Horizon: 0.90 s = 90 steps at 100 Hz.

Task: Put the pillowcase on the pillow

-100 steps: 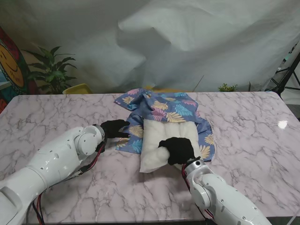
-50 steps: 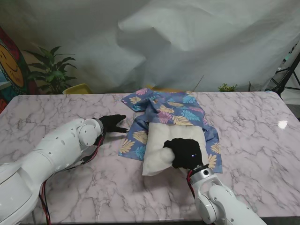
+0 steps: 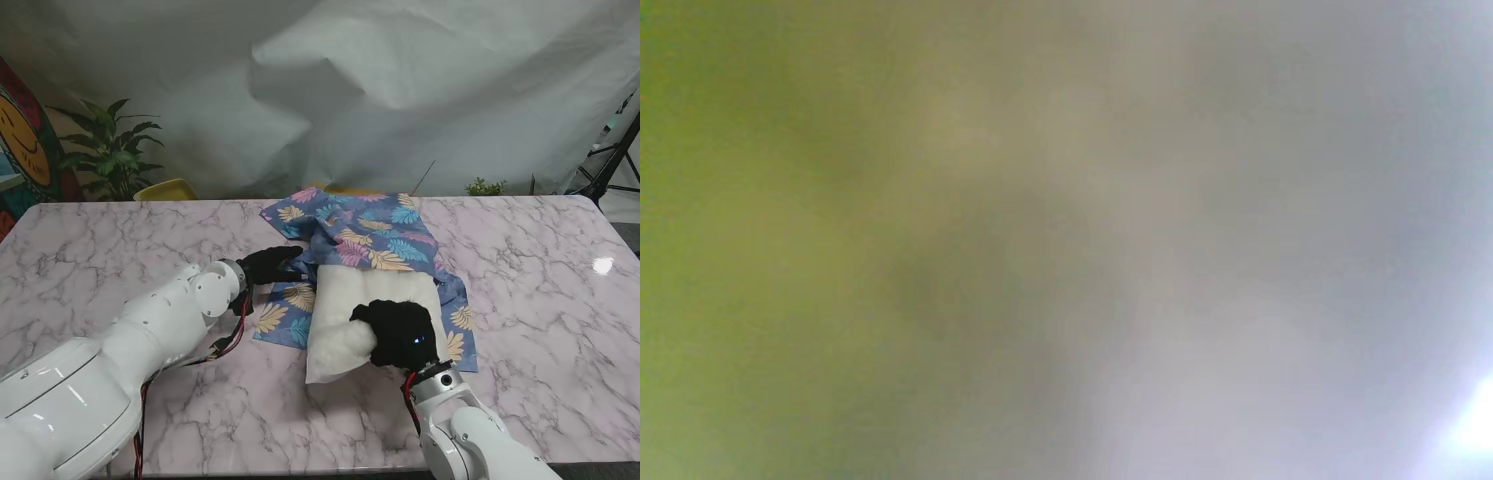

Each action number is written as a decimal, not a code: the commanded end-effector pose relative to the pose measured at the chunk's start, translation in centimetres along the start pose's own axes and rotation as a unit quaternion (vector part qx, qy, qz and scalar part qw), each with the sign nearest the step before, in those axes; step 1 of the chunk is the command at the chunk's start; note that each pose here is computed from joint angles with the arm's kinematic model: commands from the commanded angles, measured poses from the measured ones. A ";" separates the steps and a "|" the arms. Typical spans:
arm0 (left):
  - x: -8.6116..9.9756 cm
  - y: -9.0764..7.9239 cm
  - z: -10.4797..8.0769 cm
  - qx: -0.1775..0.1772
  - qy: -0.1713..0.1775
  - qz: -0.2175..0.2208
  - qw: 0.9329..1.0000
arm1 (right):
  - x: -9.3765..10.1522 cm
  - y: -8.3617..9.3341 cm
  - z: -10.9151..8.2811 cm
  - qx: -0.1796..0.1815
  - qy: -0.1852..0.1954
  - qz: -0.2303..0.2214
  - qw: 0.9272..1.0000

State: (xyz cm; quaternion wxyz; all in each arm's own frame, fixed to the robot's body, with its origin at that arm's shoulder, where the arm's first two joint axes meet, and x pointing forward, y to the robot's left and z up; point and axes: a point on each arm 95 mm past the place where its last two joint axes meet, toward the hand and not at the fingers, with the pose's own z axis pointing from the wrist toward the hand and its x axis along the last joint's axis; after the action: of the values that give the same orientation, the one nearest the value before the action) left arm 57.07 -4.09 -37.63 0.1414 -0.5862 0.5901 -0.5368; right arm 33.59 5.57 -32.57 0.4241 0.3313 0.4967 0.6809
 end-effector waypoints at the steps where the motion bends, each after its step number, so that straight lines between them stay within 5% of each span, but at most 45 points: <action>1: 0.6 0.3 0.3 -0.013 0.000 -0.012 1.000 | 0.4 0.1 0.1 -0.006 0.004 0.006 1.000; 12: 0.8 0.9 0.4 -0.016 -0.002 -0.034 0.999 | 0.5 -0.1 0.2 -0.008 0.005 0.009 1.000; 52: 1.1 1.9 0.8 0.014 -0.027 0.000 1.000 | 0.6 -0.3 0.3 0.001 0.004 0.018 1.000; 90: 2.0 3.3 1.5 0.022 -0.060 -0.113 0.991 | 0.6 -0.4 0.4 0.004 0.001 0.018 1.000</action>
State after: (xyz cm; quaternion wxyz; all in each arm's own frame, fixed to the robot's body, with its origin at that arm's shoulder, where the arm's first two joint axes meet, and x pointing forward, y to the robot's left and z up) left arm 56.91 -6.19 -38.45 0.1488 -0.6612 0.4903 -0.5480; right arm 33.72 6.16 -32.98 0.4086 0.3416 0.4968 0.6853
